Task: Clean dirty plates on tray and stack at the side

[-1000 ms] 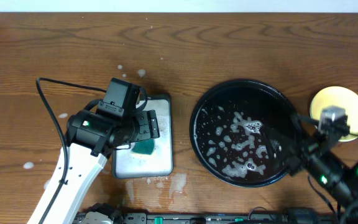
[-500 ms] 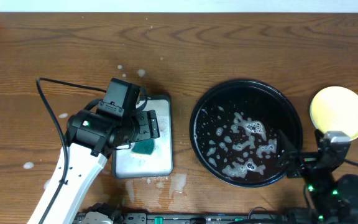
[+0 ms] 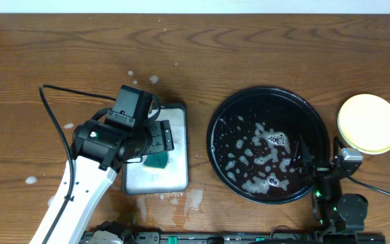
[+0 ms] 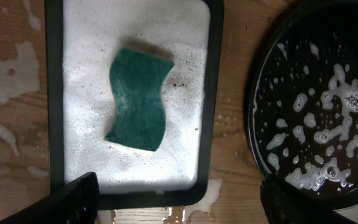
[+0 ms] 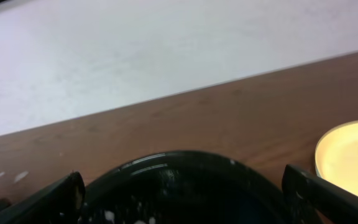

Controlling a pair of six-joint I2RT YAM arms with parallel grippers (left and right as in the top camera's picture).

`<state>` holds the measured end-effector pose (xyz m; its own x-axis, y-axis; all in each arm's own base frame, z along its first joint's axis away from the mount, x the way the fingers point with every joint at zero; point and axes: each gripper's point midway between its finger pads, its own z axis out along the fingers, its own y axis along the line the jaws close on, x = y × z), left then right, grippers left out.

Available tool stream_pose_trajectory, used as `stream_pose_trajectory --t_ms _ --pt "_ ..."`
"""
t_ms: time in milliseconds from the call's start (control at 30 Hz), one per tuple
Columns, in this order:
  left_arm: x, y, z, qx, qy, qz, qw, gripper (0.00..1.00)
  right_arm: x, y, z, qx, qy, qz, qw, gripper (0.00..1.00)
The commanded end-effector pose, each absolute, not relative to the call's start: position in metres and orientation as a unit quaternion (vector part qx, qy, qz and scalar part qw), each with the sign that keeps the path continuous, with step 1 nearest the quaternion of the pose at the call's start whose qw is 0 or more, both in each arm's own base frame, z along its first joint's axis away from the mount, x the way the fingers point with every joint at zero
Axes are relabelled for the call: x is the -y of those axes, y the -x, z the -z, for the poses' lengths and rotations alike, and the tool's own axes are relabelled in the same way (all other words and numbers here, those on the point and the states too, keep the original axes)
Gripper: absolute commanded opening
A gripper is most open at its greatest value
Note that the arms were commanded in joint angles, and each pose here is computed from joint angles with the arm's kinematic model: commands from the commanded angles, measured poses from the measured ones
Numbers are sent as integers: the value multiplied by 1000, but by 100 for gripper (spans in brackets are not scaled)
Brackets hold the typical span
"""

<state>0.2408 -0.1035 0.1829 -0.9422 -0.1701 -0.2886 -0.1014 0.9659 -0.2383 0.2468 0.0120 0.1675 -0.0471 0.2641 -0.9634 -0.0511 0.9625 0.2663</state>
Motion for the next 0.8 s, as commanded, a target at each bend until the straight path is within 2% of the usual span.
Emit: stream_pose_trajectory --t_ms 0,133,633,767 --pt "102 -241 -184 -979 72 111 158 84 -11 -247 -176 -701 -87 -124 697 99" --pt "102 -241 -184 -979 72 111 158 84 -11 -246 -156 -729 -91 -119 668 99" --pt "103 -240 -185 -979 70 111 159 84 -11 -246 -157 -727 -91 -120 670 99" --pt "89 -238 -203 -970 61 100 215 83 -11 -246 -157 -727 -91 -120 670 99"
